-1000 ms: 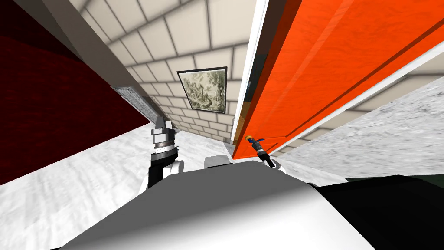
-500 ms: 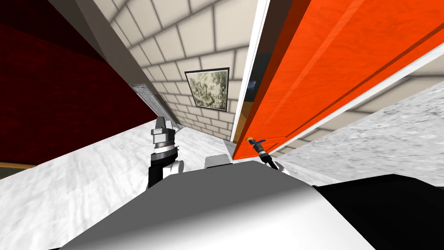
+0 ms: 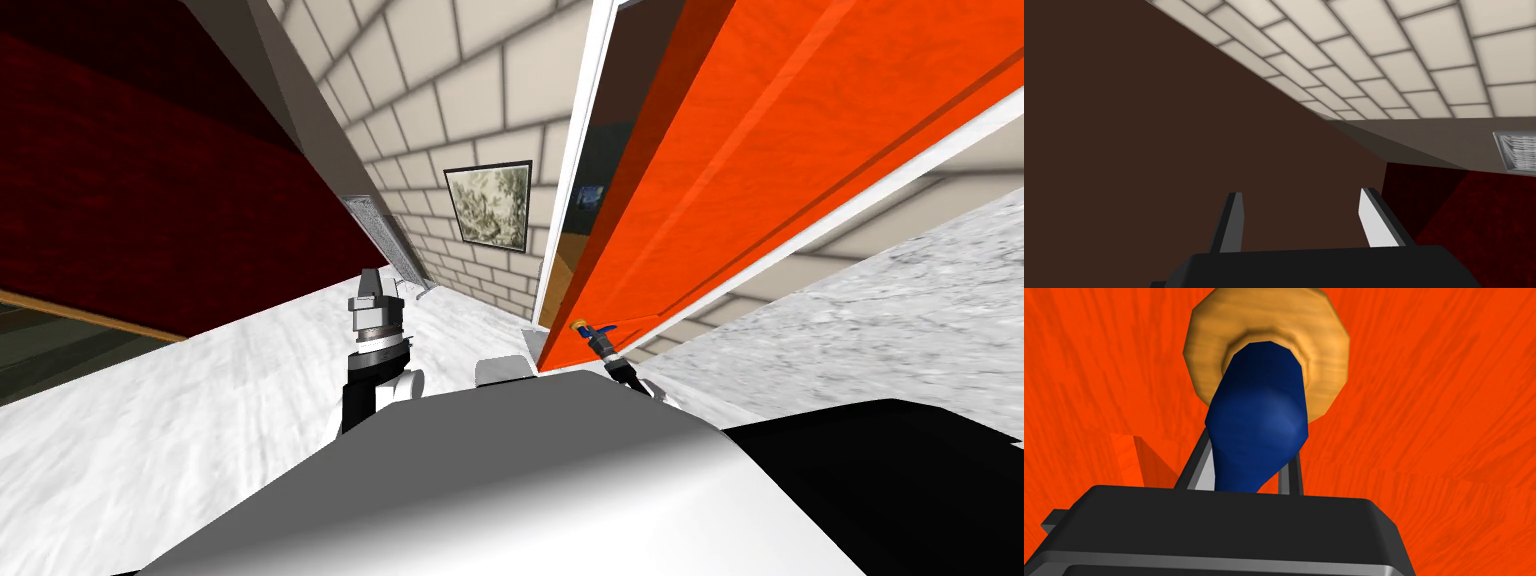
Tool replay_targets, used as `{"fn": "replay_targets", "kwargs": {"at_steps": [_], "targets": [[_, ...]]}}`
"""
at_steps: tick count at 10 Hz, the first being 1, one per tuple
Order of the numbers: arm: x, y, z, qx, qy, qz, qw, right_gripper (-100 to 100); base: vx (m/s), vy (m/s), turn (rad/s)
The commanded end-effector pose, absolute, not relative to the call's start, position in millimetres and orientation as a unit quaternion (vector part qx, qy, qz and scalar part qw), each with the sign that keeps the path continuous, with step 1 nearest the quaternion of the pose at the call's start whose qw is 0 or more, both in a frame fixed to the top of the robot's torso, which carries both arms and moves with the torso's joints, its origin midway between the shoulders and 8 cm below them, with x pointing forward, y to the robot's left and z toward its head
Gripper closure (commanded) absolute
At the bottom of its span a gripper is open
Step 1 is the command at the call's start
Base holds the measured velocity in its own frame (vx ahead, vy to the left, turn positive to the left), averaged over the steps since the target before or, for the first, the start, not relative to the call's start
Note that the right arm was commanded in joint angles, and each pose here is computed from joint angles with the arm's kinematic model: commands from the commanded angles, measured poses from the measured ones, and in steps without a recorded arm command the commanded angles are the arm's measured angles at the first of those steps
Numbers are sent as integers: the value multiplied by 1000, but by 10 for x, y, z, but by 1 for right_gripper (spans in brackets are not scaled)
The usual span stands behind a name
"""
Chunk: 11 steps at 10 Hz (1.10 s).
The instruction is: Pull the door open
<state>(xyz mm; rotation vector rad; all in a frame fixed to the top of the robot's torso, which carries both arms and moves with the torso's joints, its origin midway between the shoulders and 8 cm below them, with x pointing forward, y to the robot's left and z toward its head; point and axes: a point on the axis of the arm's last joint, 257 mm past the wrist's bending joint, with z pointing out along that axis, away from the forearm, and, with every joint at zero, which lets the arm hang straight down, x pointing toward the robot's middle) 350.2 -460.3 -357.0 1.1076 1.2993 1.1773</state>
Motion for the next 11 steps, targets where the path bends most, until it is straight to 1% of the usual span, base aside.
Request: {"fn": "replay_targets", "kwargs": {"at_steps": [1, 4, 11], "targets": [[3502, -4603, -3570, 460, 539, 489, 509, 100, -84, -31, 19], [3395, -4618, -3582, 456, 543, 493, 504, 100, -178, -65, 176], [3201, -4679, -3551, 446, 549, 501, 499, 100, -219, -85, 169]]}}
